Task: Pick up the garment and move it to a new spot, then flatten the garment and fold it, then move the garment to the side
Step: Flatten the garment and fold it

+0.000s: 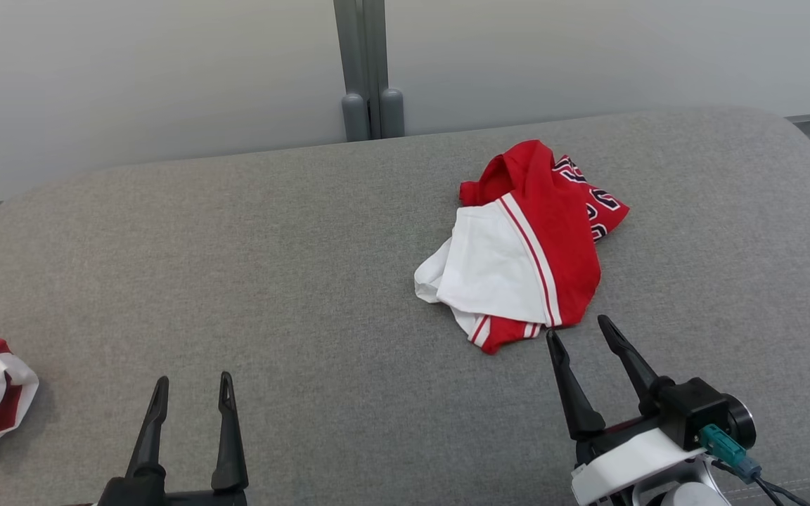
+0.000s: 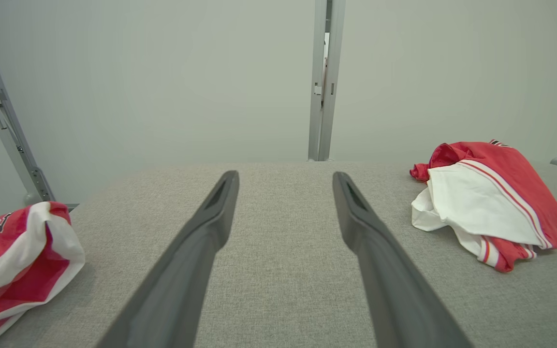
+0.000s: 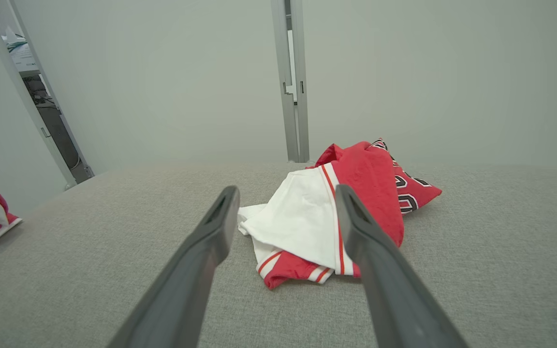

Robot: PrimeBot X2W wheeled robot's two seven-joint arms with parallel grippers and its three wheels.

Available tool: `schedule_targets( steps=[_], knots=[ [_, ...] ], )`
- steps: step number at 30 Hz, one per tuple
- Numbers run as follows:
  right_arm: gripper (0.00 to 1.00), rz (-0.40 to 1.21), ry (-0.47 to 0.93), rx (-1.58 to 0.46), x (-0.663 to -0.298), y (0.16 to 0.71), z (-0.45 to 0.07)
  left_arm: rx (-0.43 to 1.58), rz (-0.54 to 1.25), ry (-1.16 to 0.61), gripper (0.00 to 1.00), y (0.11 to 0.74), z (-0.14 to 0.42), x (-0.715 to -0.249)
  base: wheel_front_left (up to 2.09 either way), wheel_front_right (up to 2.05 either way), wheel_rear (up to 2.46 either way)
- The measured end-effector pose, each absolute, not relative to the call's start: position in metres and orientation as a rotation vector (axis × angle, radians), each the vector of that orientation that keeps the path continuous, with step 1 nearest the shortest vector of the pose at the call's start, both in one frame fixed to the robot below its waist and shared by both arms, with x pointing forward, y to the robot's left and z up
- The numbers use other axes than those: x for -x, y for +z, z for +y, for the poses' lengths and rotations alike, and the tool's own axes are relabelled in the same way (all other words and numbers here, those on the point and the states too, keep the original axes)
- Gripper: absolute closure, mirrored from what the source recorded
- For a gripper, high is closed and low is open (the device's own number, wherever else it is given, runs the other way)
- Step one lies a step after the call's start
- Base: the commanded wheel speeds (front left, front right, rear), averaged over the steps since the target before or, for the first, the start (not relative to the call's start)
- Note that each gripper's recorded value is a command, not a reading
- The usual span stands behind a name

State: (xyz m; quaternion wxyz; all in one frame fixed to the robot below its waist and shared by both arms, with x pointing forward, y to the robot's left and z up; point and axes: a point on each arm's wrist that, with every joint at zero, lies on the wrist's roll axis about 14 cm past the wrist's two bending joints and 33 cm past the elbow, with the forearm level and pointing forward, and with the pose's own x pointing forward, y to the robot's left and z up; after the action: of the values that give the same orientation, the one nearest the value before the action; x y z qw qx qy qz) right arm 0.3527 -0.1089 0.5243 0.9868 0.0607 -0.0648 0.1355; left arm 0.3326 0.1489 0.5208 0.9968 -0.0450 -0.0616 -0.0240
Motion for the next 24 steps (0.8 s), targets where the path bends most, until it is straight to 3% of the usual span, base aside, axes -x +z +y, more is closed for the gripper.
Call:
schedule_targets(
  steps=[16, 24],
  knots=[
    [0.00, -0.127, 0.261, -0.131, -0.352, 0.523, -0.112, 0.087, -0.104, -0.082, 0.00, 0.515, 0.141, -0.333, 0.00, 0.00, 0.00],
    [0.00, -0.109, 0.239, -0.127, -0.357, 0.517, -0.119, 0.122, -0.056, -0.245, 0.00, 0.501, 0.100, -0.345, 0.00, 0.00, 0.00]
  ],
)
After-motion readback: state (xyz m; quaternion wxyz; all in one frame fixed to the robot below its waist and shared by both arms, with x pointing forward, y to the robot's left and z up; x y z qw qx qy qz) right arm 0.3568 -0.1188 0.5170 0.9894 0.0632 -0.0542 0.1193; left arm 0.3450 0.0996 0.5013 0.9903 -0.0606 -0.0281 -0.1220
